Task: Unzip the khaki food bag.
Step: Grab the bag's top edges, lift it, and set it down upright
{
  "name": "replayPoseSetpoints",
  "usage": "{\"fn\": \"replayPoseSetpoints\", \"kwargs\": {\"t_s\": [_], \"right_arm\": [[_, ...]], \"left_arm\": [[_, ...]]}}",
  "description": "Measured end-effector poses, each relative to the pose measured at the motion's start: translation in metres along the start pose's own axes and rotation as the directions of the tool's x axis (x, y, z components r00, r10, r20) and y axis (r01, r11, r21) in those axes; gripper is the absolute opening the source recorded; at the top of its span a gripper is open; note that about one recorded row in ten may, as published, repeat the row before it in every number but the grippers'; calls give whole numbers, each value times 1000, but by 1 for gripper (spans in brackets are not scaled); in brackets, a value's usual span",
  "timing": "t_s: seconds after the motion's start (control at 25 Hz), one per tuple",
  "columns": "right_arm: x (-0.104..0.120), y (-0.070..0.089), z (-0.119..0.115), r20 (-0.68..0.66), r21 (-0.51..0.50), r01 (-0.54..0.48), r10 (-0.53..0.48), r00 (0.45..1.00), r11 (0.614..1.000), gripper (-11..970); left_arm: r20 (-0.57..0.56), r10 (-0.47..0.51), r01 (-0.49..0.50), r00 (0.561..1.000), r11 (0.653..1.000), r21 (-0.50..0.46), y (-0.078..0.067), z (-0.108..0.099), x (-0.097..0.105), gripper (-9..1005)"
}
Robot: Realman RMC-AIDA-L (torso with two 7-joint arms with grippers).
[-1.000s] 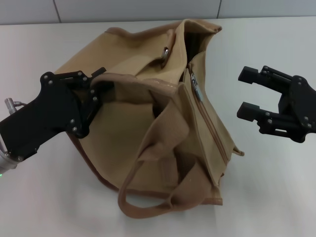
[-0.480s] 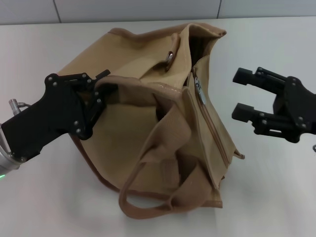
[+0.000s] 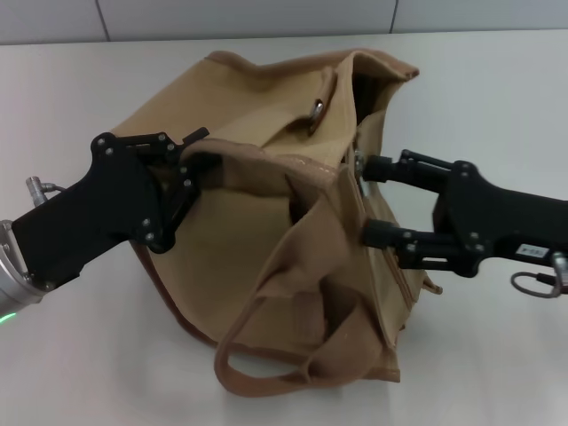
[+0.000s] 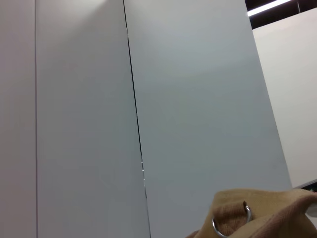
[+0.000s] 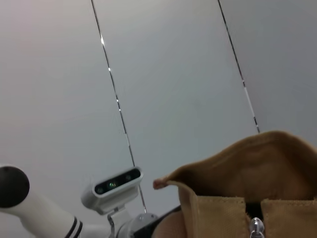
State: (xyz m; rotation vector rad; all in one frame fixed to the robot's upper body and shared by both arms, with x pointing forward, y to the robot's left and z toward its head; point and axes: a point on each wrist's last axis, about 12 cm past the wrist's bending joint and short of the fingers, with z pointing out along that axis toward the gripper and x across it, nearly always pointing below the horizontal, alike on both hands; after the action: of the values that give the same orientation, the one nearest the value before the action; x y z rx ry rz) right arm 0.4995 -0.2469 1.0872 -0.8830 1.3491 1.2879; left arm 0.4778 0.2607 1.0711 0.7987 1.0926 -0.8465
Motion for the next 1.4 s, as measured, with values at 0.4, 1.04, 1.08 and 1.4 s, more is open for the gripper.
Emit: {"fn": "replayPoseSetpoints", "kwargs": {"t_s": [0.4,1.04,1.08,1.4], "right_arm": [[0,-1,8,-24,-38,-5,4,1000,999,715],[1,-4,5,-28,3,-112,112,993,994,427],[0,-5,5,-28,6,-123,123,992,992,426],[-7,-10,-6,-11,40,-280,280,960,959,413]], "left_arm": [[0,2,-2,1000,1000,-1,1,0,0,58],[-9,34,-34,999,999,-16,5,1,0,59],[-11,35,-35,999,999,-18,5,1,0,59],[-16,45,-45,999,999,-23,6,1,1,59]]}}
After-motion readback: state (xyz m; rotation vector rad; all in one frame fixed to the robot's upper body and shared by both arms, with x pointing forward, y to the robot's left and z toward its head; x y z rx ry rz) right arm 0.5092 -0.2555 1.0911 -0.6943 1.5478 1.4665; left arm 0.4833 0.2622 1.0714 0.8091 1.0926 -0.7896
